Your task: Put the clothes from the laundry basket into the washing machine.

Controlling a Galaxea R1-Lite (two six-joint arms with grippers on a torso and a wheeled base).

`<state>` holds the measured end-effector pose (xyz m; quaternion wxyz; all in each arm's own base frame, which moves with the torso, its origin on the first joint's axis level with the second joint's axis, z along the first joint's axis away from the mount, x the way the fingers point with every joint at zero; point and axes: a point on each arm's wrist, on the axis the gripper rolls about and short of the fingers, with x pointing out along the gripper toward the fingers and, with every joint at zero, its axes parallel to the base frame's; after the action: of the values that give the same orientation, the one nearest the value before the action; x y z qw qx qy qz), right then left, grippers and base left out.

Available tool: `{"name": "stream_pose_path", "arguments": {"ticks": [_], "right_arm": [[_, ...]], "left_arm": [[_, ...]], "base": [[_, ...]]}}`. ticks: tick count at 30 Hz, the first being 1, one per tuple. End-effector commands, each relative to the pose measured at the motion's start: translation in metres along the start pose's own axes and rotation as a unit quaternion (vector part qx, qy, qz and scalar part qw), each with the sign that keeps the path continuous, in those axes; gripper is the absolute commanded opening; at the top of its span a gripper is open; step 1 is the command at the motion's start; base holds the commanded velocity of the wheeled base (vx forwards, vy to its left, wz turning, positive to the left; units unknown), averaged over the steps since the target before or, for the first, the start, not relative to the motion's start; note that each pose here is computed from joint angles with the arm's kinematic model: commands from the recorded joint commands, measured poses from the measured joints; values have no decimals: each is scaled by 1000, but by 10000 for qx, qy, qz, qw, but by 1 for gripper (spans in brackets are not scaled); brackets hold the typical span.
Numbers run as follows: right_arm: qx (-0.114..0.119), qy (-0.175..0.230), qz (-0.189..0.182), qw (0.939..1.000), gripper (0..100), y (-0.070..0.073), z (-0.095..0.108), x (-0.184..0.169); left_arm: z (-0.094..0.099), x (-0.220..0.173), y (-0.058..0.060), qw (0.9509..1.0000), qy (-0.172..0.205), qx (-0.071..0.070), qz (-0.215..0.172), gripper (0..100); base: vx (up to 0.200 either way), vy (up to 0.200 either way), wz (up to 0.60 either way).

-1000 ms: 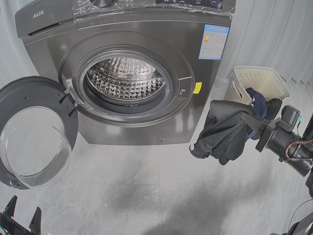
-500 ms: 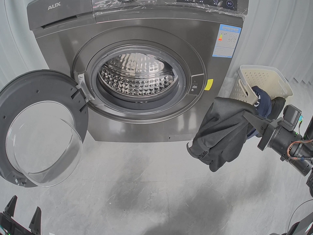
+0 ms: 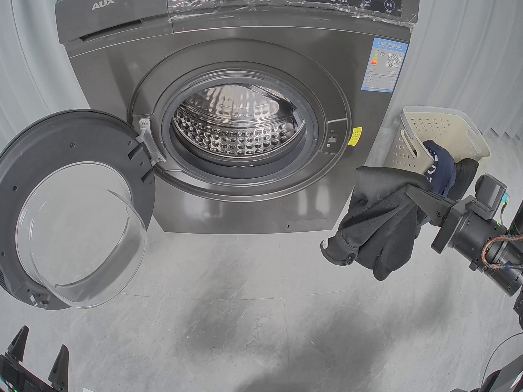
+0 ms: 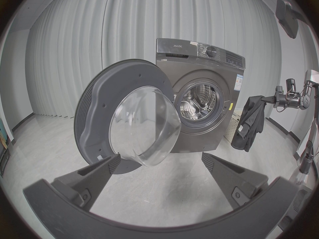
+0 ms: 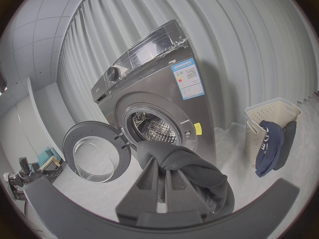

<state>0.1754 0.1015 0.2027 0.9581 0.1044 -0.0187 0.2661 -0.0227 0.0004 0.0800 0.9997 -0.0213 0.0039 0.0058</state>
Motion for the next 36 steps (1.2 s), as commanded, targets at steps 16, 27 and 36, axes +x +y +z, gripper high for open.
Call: {"name": "stream_pose_path", "arguments": {"ticks": [16, 27, 36], "right_arm": [[134, 100, 272, 9995, 0, 11, -4, 9], [341, 96, 365, 9987, 0, 29, -6, 47], [696, -212, 392, 9966, 0, 49, -2, 77]], "left_arm": [[-4, 0, 0, 10000, -10, 30, 4, 100], [-5, 0, 0, 9999, -9, 160, -12, 100], [-5, 0, 0, 9993, -25, 367, -50, 100]], "base": [[0, -13, 0], [0, -36, 0], [0, 0, 0]]}}
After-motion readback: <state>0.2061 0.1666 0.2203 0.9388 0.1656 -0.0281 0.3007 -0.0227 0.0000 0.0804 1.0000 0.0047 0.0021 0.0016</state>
